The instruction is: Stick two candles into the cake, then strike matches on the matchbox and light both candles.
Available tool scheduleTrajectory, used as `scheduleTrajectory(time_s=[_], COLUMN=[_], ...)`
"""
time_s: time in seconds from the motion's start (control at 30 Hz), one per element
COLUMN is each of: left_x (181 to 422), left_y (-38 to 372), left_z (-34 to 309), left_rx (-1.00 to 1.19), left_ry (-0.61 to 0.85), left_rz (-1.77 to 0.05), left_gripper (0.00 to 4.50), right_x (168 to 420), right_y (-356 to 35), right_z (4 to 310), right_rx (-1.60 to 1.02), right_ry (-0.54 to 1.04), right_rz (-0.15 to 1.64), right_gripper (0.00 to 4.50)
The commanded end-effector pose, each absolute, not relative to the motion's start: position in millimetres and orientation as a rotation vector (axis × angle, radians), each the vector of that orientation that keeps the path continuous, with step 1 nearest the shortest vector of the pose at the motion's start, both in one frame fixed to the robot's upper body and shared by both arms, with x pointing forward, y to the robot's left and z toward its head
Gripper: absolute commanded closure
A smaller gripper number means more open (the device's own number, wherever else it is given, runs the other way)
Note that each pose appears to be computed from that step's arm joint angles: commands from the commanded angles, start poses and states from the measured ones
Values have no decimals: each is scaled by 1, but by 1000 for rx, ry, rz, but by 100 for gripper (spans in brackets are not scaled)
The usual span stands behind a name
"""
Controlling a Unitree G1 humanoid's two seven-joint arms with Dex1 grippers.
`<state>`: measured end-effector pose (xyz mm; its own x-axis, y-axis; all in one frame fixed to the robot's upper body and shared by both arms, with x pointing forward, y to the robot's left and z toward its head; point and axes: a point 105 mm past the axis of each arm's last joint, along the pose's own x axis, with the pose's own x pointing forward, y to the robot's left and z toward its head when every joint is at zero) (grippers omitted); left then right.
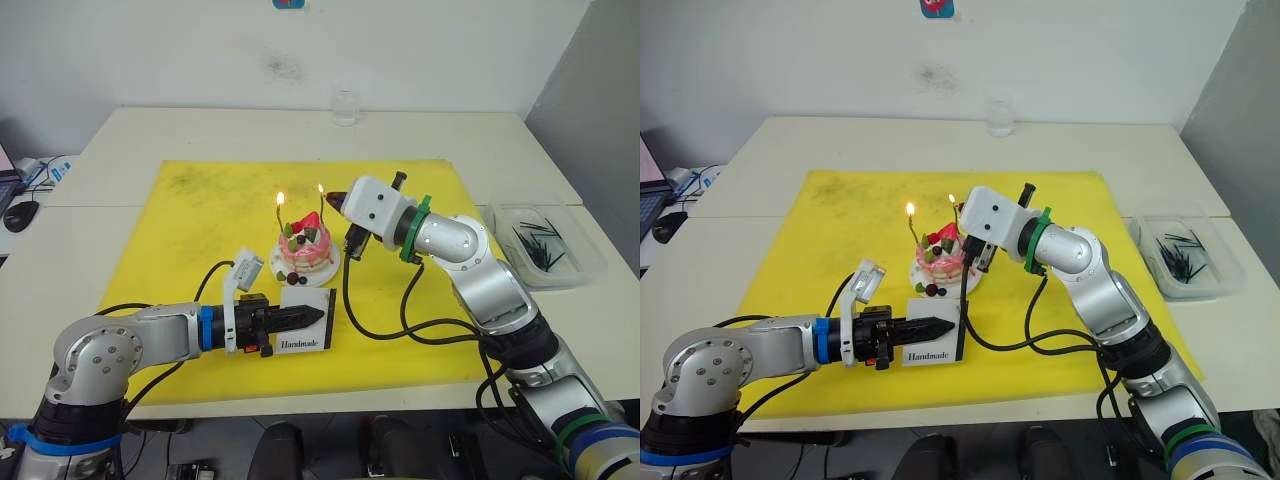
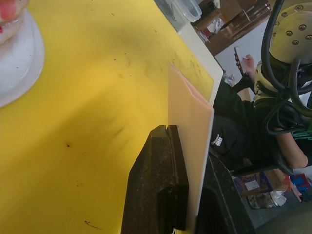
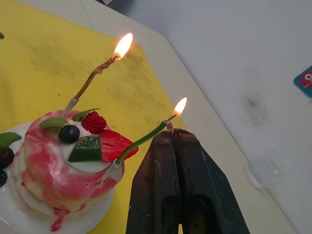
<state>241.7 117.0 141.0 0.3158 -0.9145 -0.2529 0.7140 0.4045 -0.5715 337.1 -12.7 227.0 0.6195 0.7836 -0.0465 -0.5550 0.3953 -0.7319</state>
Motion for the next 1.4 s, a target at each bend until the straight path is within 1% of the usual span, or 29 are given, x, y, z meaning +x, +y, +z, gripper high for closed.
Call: scheduleTrajectory(time_s=[0.03, 0.5, 0.73, 0.87, 0.97, 1.0, 1.13, 1.2, 1.3, 1.4], left_x=[239, 238, 239, 239, 238, 237, 236, 235, 233, 230], left_y=[112, 112, 116, 117, 117, 117, 117, 116, 114, 111], left_z=[150, 150, 151, 151, 151, 150, 149, 147, 145, 143], left_rx=[-379, -379, -373, -371, -372, -374, -383, -392, -402, -418], left_ry=[555, 556, 556, 556, 556, 556, 557, 558, 556, 556], left_rz=[-1146, -1147, -1136, -1131, -1130, -1128, -1125, -1122, -1122, -1126], left_gripper=[450, 450, 450, 450, 450, 450, 450, 450, 450, 450], right_x=[333, 331, 322, 316, 318, 322, 330, 336, 336, 336], right_y=[-15, -16, -22, -33, -62, -83, -141, -191, -233, -281], right_z=[240, 242, 245, 251, 257, 260, 264, 259, 251, 232], right_rx=[-798, -801, -775, -746, -718, -706, -674, -640, -617, -522], right_ry=[-381, -374, -359, -346, -308, -277, -178, -85, -9, 114], right_rz=[845, 855, 886, 882, 802, 734, 544, 378, 254, 112], right_gripper=[449, 449, 449, 449, 449, 449, 449, 449, 449, 449])
